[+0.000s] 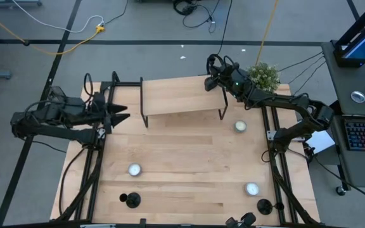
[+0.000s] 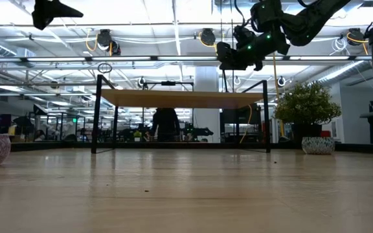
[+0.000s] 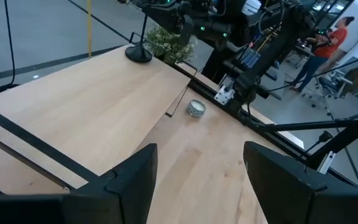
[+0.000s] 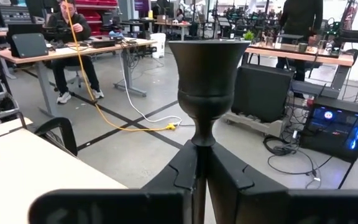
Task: Pick & Place candle stick holders
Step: Put the top black candle holder on the shelf, then put the left black candle holder on the shelf aligned with the other black candle holder
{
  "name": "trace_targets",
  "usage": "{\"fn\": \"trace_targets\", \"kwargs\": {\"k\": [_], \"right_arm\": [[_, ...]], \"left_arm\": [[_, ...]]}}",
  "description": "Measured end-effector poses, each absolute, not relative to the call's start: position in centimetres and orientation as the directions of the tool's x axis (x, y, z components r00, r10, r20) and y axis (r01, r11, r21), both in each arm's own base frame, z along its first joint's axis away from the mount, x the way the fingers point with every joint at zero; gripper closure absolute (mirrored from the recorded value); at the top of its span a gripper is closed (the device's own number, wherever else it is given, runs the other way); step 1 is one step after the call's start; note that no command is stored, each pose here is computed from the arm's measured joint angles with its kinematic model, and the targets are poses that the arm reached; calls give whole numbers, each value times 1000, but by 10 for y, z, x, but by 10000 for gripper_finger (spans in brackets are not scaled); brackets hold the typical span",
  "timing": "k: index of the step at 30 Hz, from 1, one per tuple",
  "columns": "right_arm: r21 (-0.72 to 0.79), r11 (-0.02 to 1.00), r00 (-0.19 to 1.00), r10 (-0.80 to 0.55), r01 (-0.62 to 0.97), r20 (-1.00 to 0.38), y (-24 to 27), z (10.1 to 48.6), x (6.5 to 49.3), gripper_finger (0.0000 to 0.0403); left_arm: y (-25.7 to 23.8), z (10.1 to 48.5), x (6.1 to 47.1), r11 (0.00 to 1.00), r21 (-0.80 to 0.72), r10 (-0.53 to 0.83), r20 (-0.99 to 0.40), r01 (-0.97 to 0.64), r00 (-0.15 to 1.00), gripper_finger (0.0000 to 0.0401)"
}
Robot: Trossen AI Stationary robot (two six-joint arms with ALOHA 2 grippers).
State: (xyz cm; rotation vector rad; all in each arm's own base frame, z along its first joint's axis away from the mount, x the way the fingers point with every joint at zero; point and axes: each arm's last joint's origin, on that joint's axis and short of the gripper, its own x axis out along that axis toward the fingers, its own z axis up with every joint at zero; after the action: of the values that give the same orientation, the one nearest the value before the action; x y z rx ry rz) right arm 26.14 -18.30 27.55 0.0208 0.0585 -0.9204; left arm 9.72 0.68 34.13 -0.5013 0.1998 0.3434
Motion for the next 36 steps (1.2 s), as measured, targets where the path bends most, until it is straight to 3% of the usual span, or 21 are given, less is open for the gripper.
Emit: {"fn": "trace_targets", "kwargs": {"k": [14, 28, 36], "right_arm": [[0, 604, 601, -792, 797, -108, -183, 271, 261, 315], [-140, 648, 630, -761, 749, -151, -165, 277, 260, 187], [-167, 656, 619, -753, 736, -224, -155, 287, 243, 144]], "left_arm": [[6, 341, 98, 826, -444, 245, -273, -348, 930, 155], [6, 341, 98, 832, -434, 243, -275, -345, 930, 155], [6, 341, 98, 840, -421, 243, -275, -344, 930, 155]]}}
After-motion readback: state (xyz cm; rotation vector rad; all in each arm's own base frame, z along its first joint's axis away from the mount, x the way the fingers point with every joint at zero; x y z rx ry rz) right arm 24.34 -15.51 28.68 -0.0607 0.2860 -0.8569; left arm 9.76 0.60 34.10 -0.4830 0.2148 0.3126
